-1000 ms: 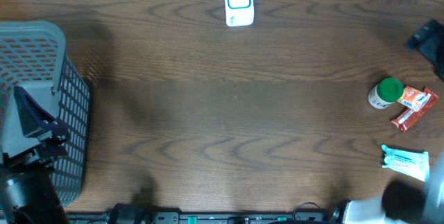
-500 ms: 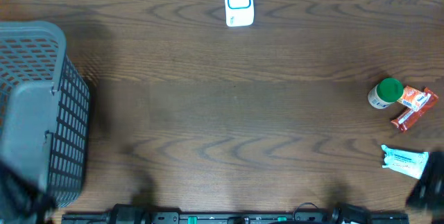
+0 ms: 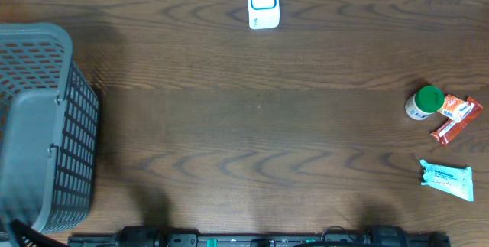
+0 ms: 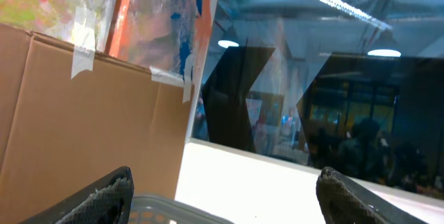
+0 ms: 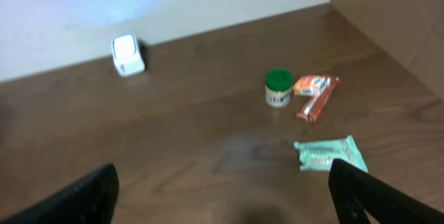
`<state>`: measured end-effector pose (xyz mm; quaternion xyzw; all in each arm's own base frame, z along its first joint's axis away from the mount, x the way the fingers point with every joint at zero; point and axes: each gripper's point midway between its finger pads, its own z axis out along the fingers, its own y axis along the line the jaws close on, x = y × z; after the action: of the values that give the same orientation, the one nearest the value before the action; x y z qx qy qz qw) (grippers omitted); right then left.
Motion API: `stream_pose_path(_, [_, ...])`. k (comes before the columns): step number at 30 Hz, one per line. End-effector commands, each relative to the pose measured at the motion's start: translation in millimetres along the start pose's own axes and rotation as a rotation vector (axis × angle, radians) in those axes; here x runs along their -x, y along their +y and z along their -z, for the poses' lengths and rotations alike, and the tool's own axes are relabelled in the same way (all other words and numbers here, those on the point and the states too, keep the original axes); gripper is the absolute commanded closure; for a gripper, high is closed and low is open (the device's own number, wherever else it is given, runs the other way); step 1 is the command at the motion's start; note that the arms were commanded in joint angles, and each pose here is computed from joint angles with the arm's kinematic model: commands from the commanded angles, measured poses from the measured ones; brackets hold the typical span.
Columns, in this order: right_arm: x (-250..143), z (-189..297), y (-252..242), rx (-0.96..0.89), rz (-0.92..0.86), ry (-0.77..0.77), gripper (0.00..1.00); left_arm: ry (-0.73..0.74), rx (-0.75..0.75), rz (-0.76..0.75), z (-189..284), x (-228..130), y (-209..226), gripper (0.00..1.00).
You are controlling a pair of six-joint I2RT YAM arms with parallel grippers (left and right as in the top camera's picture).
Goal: Scan the item barcode
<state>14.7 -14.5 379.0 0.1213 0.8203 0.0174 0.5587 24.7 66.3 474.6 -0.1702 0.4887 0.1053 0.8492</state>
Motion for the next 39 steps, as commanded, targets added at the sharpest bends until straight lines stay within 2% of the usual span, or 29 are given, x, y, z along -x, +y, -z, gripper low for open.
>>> stream_pose_path(1, [-17,8,-4,0.028,0.025,-0.056,0.01,0.029,-0.011,-0.011,1,-8,-2,0.15])
stream_pose_path(6, [-41,16,-10,0.033,-0.056,-0.103,0.01,0.161,-0.012,-0.063,4,-41,-1,0.15])
stream_pose_path(9, [-56,16,-13,0.026,-0.080,-0.073,0.01,0.291,-0.012,-0.116,11,-73,2,0.15])
stream_pose_path(15, [-57,16,-14,0.023,-0.092,-0.072,0.01,0.632,-0.013,-0.254,49,-148,17,0.15])
stream_pose_path(19, [-39,15,-12,0.031,-0.090,-0.143,0.01,0.904,-0.014,-0.363,96,-194,35,0.15])
stream_pose_path(23, [-9,-3,-11,0.013,-0.101,-0.233,0.01,1.155,-0.014,-0.465,147,-223,57,0.15])
stream_pose_path(30, [29,-97,0,0.014,-0.116,-0.354,0.01,1.152,-0.013,-0.465,145,-222,56,0.15])
stream_pose_path(33, [25,-143,8,0.052,-0.120,-0.411,0.01,1.156,-0.013,-0.467,146,-223,56,0.15])
stream_pose_path(39, [-1,-203,11,0.110,-0.149,-0.556,0.01,1.157,-0.013,-0.467,146,-223,56,0.15])
